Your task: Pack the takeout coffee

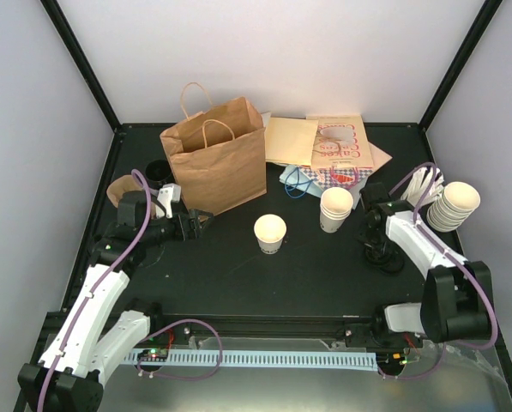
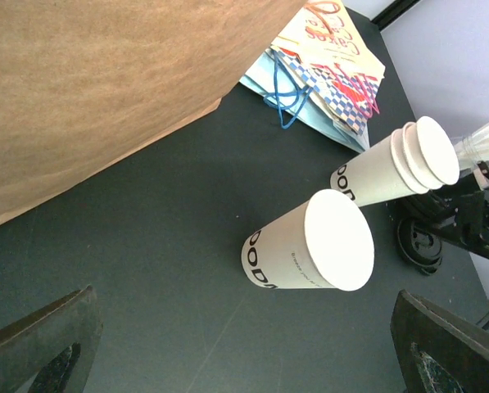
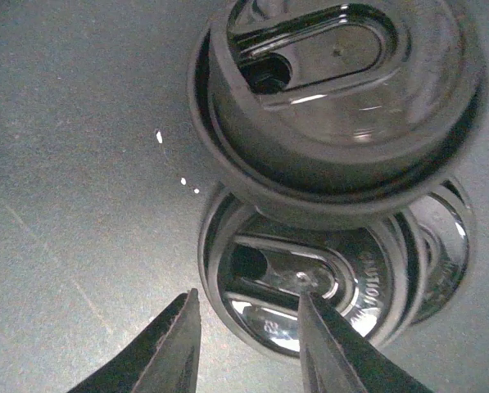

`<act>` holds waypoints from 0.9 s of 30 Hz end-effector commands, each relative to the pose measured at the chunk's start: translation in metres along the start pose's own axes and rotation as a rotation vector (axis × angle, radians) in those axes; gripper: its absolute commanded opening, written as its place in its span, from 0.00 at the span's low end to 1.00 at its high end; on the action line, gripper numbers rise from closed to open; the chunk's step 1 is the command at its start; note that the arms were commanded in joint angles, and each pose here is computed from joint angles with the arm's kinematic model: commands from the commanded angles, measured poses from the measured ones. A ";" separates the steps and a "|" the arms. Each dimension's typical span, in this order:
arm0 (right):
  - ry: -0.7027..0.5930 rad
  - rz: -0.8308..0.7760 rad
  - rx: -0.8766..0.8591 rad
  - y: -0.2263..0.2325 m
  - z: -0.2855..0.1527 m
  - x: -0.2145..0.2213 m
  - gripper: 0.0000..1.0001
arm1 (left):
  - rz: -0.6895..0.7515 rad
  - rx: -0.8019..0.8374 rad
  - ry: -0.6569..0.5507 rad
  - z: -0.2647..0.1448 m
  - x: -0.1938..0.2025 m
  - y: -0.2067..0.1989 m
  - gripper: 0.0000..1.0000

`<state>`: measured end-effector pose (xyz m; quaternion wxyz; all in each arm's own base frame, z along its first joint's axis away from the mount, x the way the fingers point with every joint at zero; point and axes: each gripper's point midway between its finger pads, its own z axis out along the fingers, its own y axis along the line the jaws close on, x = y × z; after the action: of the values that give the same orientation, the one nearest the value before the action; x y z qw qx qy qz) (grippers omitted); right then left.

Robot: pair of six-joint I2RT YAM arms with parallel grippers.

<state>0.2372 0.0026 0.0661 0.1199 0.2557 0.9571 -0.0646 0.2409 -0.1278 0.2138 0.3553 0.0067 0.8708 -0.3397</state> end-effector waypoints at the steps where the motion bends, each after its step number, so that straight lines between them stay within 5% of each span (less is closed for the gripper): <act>1: -0.011 -0.012 -0.008 0.010 0.009 -0.010 0.36 | 0.006 0.020 -0.009 0.000 -0.002 -0.003 0.99; 20: -0.013 -0.082 0.116 0.014 0.028 -0.012 0.35 | 0.009 0.007 -0.008 0.003 -0.002 0.000 0.99; 27: -0.019 -0.093 0.149 0.010 0.030 -0.013 0.23 | 0.011 -0.002 -0.004 0.003 -0.001 0.002 0.99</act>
<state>0.2521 0.0047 0.0345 0.0929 0.2168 0.9638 -0.1244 0.2415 -0.1279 0.2067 0.3483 0.0052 0.8742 -0.3383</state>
